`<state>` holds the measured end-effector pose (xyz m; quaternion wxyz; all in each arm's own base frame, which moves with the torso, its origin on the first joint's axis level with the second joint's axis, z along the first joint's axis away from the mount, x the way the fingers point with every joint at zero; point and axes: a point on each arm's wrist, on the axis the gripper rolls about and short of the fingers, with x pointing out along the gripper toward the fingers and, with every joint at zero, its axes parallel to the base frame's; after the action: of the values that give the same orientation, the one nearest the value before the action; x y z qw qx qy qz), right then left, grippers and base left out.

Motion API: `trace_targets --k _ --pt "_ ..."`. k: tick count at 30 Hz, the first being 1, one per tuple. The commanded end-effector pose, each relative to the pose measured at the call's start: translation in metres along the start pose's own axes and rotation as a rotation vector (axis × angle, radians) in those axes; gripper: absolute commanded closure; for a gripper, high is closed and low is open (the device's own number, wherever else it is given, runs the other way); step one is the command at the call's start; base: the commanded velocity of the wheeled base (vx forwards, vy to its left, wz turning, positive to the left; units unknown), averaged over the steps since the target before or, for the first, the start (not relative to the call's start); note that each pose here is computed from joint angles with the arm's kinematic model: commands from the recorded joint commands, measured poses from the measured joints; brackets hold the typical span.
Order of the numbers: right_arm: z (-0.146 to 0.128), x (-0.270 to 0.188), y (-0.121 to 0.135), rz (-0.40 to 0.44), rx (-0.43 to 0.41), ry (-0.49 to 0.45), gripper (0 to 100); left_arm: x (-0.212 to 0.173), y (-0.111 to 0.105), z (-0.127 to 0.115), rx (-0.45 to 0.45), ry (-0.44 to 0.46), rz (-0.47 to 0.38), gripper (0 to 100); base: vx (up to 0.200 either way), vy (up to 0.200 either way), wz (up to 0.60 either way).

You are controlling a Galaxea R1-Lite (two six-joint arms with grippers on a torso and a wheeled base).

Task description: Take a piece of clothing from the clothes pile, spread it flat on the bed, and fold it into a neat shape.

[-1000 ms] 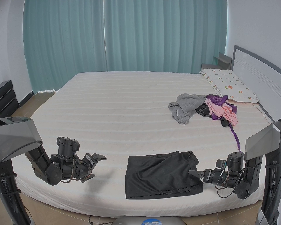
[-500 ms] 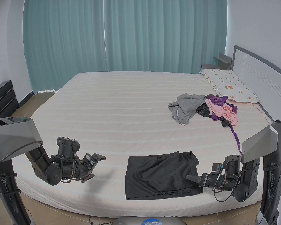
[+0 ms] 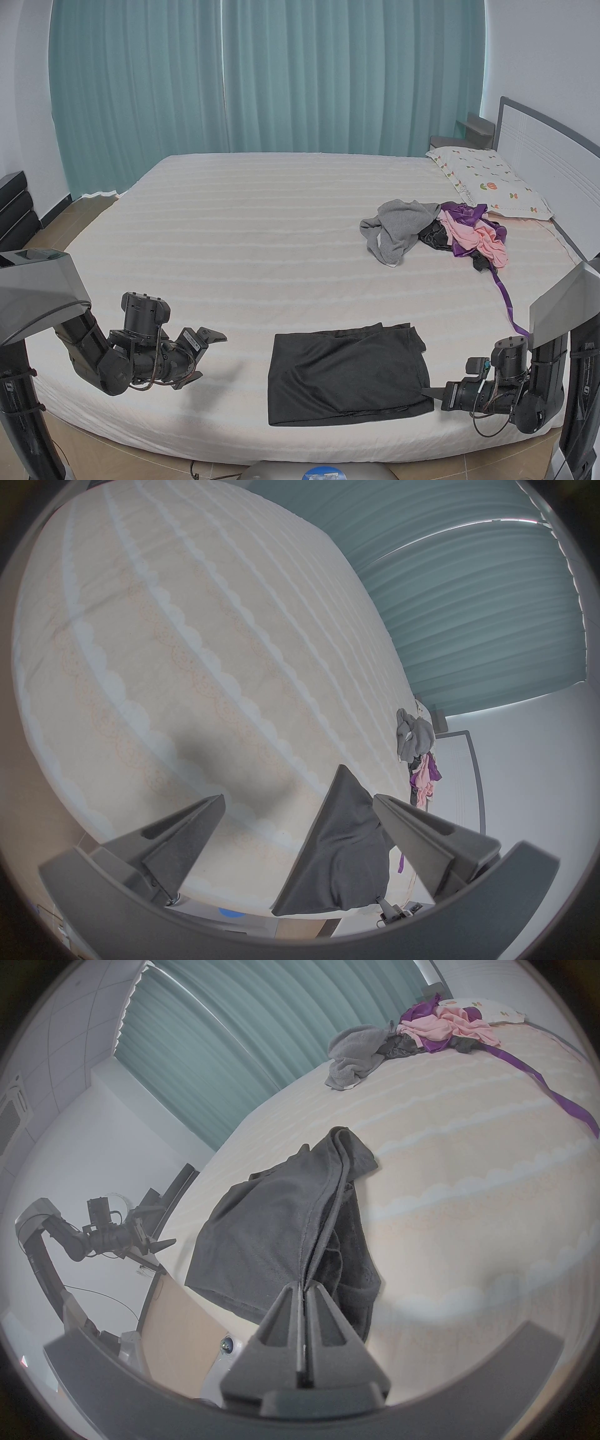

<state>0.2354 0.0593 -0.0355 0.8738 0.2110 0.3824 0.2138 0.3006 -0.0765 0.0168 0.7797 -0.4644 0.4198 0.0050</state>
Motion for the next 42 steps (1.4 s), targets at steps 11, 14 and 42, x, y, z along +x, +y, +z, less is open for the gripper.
trace_targets --k 11,14,42 --pt "-0.003 -0.022 -0.011 -0.012 -0.036 0.008 100 0.002 0.002 0.0 -0.002 0.002 0.007 0 0.0 0.0 0.0" --pt "-0.004 -0.024 -0.013 -0.021 -0.034 0.015 100 0.002 0.002 0.0 -0.002 0.002 0.007 0 0.0 0.0 0.0" --pt "0.075 0.076 -0.037 0.084 0.128 -0.2 0 0.004 0.001 -0.001 0.001 -0.001 0.008 0 0.0 0.0 0.0"
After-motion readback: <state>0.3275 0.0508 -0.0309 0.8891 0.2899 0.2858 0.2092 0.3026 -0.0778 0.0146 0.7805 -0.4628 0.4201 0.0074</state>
